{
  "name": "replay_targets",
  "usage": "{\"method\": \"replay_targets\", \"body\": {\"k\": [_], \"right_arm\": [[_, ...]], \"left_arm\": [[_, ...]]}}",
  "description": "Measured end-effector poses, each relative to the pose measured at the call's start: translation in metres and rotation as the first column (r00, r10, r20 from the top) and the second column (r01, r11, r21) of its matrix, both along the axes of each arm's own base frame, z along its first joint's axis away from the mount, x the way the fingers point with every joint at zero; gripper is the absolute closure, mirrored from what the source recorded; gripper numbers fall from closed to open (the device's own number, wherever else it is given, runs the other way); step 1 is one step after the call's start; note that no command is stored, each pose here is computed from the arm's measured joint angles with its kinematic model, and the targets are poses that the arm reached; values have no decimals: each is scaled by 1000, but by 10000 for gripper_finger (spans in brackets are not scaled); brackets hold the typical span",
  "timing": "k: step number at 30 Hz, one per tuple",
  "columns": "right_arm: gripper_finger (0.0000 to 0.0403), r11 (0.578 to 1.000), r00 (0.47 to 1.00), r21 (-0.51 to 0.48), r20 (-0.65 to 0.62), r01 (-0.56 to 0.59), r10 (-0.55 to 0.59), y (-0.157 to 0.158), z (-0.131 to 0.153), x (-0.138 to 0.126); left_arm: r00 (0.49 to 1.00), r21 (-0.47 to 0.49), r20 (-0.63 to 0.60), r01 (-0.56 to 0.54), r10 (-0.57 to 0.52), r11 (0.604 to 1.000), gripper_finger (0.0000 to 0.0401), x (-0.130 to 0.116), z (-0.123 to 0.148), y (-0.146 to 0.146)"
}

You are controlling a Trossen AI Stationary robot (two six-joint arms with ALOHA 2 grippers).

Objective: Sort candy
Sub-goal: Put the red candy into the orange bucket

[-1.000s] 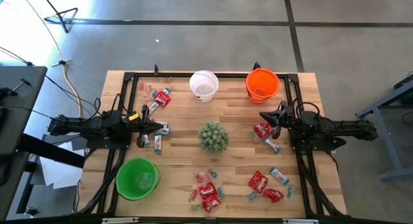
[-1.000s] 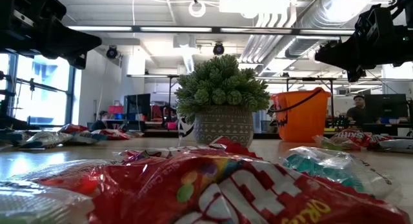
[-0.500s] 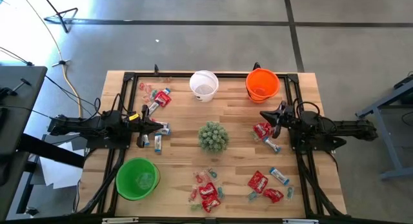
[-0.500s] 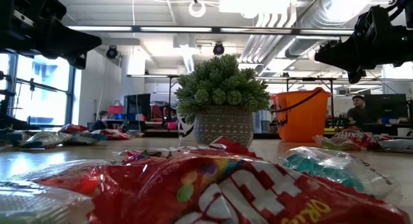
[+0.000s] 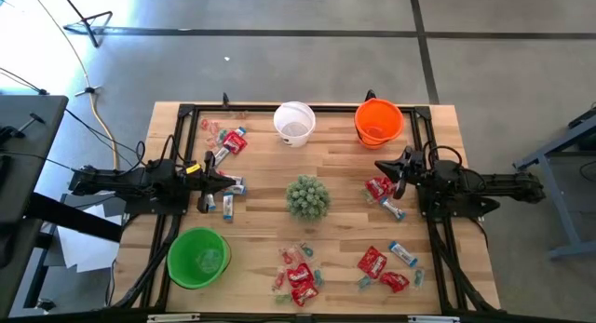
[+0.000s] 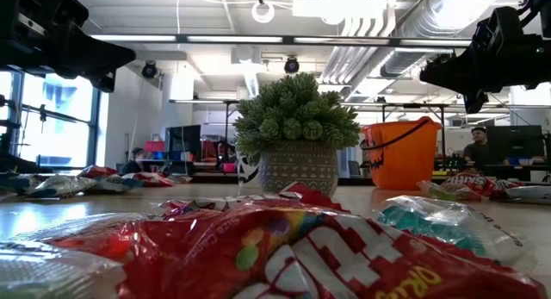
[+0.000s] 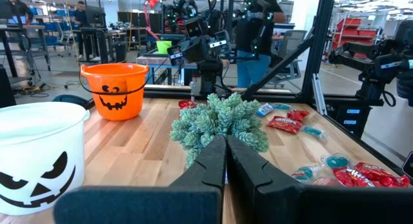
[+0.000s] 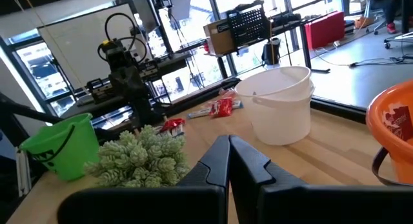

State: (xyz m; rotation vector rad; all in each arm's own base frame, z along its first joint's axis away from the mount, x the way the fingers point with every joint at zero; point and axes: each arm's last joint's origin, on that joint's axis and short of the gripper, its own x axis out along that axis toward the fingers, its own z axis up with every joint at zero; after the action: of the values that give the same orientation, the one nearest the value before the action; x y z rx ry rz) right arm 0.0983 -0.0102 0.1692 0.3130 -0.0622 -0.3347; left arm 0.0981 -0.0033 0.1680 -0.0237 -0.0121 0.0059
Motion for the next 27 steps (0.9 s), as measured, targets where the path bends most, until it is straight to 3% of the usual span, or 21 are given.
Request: {"method": "replay_targets", "body": {"k": [27], "right_arm": [[402,1000,1000,-19,-1,-18,18,1,1,0]], "left_arm": [[1000,0,0,0,0,1000,400,0,0,0]]}}
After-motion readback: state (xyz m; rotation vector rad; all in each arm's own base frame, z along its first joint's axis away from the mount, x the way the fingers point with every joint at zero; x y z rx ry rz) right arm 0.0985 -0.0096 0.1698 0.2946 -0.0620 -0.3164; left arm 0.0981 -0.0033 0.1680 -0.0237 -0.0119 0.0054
